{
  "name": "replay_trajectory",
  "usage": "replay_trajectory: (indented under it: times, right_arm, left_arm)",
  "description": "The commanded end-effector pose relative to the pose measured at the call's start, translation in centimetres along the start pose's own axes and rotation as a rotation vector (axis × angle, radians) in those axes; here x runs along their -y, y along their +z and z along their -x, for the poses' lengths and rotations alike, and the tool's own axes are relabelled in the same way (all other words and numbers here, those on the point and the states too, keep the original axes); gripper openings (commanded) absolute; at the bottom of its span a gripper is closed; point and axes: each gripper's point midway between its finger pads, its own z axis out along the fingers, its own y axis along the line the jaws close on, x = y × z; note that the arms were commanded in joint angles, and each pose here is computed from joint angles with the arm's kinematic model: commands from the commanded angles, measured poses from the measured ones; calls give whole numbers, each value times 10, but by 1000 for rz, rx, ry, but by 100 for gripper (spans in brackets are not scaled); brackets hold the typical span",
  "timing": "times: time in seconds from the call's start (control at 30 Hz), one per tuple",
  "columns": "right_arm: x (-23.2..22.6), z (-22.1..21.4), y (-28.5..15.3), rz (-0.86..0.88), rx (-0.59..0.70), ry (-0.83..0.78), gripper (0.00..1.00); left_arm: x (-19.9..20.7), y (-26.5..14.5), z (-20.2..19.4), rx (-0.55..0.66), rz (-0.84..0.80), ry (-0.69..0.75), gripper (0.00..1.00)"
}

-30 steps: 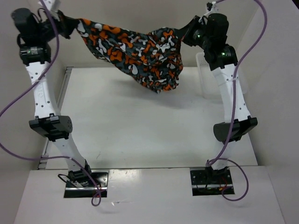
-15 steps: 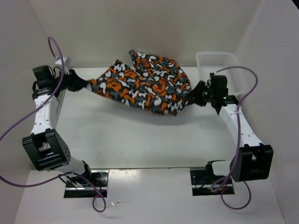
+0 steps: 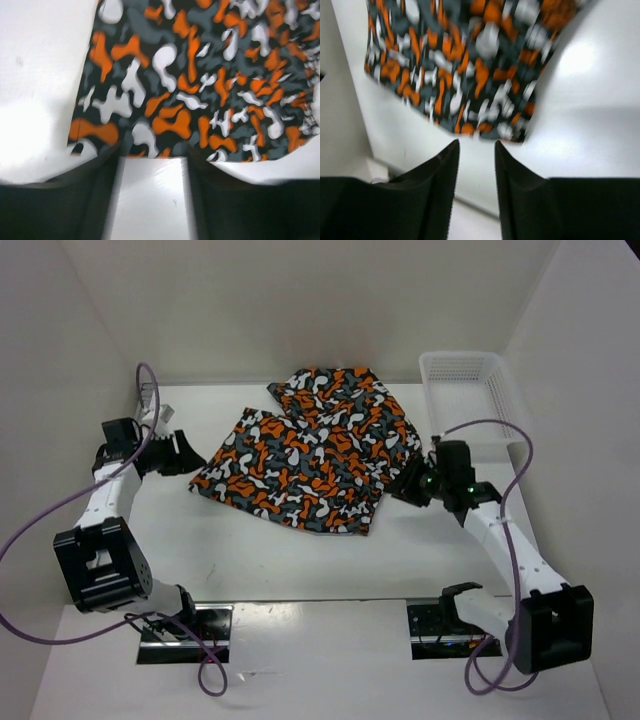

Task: Fold and stack the shorts
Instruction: Flatten the shorts out

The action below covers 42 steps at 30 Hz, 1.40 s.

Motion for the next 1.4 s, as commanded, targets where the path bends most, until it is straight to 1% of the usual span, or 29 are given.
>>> replay_trajectory:
  times: [0.0,0.03,0.07,0.13,0.17,0.2,0.27,0.37,0.4,0.47,0.5,0.53,0.6,0.63,0.67,0.73,0.87,0.9,0.97,1.0,1.07,1.1,1.13,1.17,1.2,1.23,1.27,1.33,1.37]
  right_arm:
    - [-18,-55,2,68,-110,54,43]
    - [-17,-66,6,76,-120,75,51]
    - [-22,-72,6,85,-124,123,56]
    - [-20,-82,9,87,-123,140,66]
    - [-19,-83,10,86,-124,151,74]
    - [-19,-83,10,86,-124,151,76]
    - [-16,-87,15,89,-133,161,76]
    - [-9,-95,25,93,-145,196,76]
    - [-1,-103,31,77,-171,227,76]
    - [-1,-102,37,87,-165,224,75]
    - [3,-109,42,63,-193,234,75]
    - [4,-108,45,58,-185,234,75]
    - [5,-105,50,47,-178,235,73]
    - [9,-105,54,32,-170,226,73]
    - [9,-102,57,33,-158,223,73]
    - [14,-102,65,14,-158,235,70]
    - [16,-103,86,-2,-163,239,60]
    - [13,-99,90,-9,-139,223,54]
    - [15,-102,97,-39,-139,220,48]
    - [16,-101,99,-50,-135,220,39]
    - [20,-100,101,-68,-125,221,26]
    - [27,-100,101,-100,-119,222,9]
    - [24,-95,98,-96,-101,207,3]
    - [26,-94,95,-111,-92,207,0]
    - [33,-93,92,-145,-78,196,0]
    - [33,-90,88,-151,-65,195,0]
    - [31,-87,79,-151,-47,182,0]
    - [26,-70,69,-154,21,165,2]
    - [30,-69,66,-173,30,164,13]
  left_arm:
    - [-18,-1,-43,-51,96,-42,77]
    - [-20,0,-54,-72,108,-57,86]
    - [-24,2,-60,-78,121,-60,90]
    - [-32,2,-81,-110,153,-90,92]
    - [-36,2,-84,-113,173,-89,92]
    - [-40,2,-89,-123,194,-93,92]
    - [-48,3,-99,-135,218,-108,91]
    - [-56,18,-103,-131,196,-109,87]
    - [-59,22,-99,-125,187,-105,83]
    - [-68,35,-104,-142,176,-120,76]
    - [-71,41,-103,-145,165,-124,67]
    - [-73,42,-103,-145,165,-124,60]
    - [-73,46,-94,-130,161,-104,43]
    - [-74,46,-85,-114,162,-92,22]
    - [-75,45,-81,-115,172,-91,12]
    - [-74,44,-75,-113,172,-89,1]
    - [-68,46,-70,-106,147,-78,0]
    - [-69,46,-66,-98,147,-72,0]
    - [-65,48,-66,-103,139,-65,0]
    - [-65,48,-66,-103,139,-65,0]
    - [-61,44,-66,-106,139,-66,0]
    - [-62,43,-69,-117,147,-73,0]
    - [-60,40,-62,-106,148,-65,0]
    - [-58,33,-62,-111,167,-67,0]
    - [-54,29,-60,-108,168,-64,0]
    - [-49,19,-49,-75,183,-39,5]
    - [-47,15,-50,-65,194,-31,32]
    - [-38,4,-49,-58,195,-26,62]
    - [-36,6,-57,-71,185,-36,81]
